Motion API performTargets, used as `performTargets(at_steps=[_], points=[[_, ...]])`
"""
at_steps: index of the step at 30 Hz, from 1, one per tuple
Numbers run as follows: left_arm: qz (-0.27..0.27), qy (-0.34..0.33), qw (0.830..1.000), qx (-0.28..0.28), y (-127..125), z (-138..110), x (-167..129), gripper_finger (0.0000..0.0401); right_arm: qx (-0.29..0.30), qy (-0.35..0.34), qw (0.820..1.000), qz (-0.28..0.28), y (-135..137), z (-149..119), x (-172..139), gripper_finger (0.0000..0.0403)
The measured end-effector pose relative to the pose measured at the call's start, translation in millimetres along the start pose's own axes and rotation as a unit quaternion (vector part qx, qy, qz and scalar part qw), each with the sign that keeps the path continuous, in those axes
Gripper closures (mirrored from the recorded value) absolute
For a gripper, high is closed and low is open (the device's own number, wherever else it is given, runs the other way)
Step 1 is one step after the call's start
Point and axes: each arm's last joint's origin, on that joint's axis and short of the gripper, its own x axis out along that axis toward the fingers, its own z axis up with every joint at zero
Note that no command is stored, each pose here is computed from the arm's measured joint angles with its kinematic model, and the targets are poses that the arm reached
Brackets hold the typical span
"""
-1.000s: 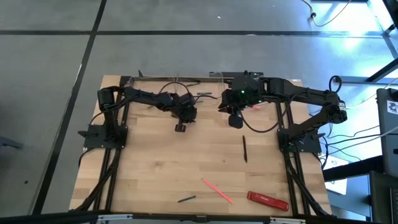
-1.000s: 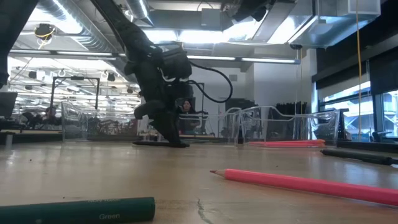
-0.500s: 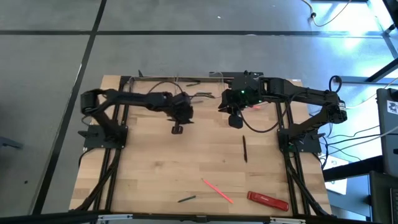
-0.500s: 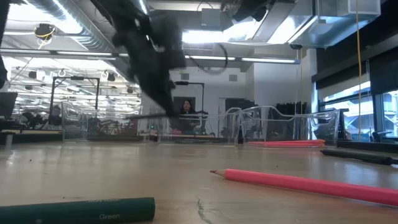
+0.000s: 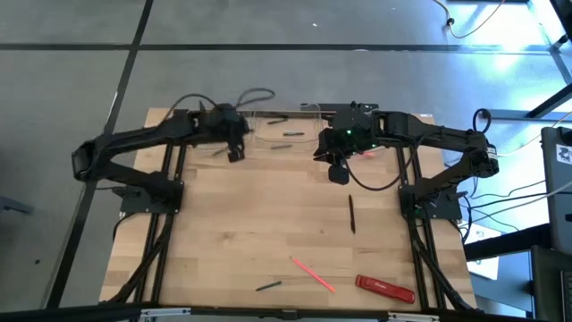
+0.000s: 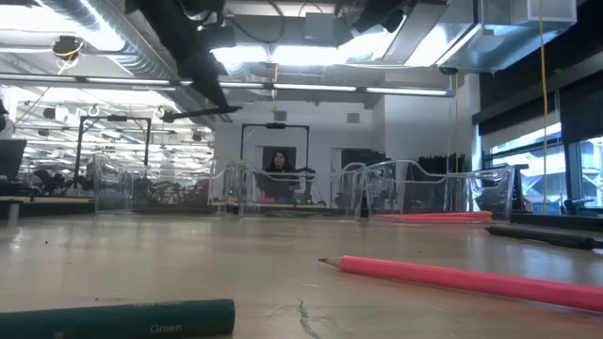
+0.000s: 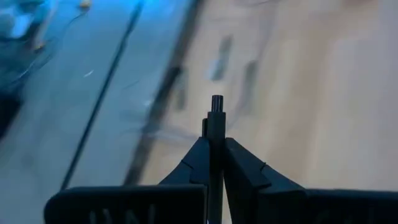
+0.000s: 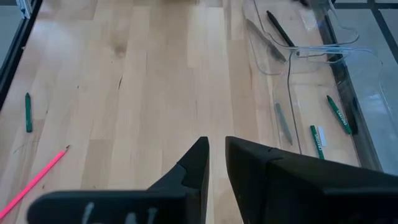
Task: Sort crayons/erasers/pens/pencils in bins
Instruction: Put the black pen into the left transparent bin
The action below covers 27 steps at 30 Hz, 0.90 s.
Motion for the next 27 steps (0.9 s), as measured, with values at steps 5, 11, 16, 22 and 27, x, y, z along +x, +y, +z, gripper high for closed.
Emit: performTargets(at_steps=[5, 11, 16, 22, 27], points=[[0.038, 0.065, 0.996, -0.041, 28, -18, 5, 0.0385, 0.0, 0.0, 1.0, 0.0, 0, 0, 0, 0.0347], [0.05, 0.15, 0.983, -0.091, 56, -40, 41, 0.0385, 0.0, -0.001, 1.0, 0.0, 0, 0, 0, 0.0347], [0.022, 0.208, 0.972, -0.105, 65, -57, 76, 0.0385, 0.0, -0.001, 1.0, 0.0, 0, 0, 0, 0.0347], [-0.008, 0.24, 0.967, -0.087, 62, -66, 104, 0.0385, 0.0, -0.001, 1.0, 0.0, 0, 0, 0, 0.0347], [-0.01, 0.256, 0.961, -0.107, 60, -70, 111, 0.0385, 0.001, -0.001, 1.0, 0.0, 0, 0, 0, 0.0347]])
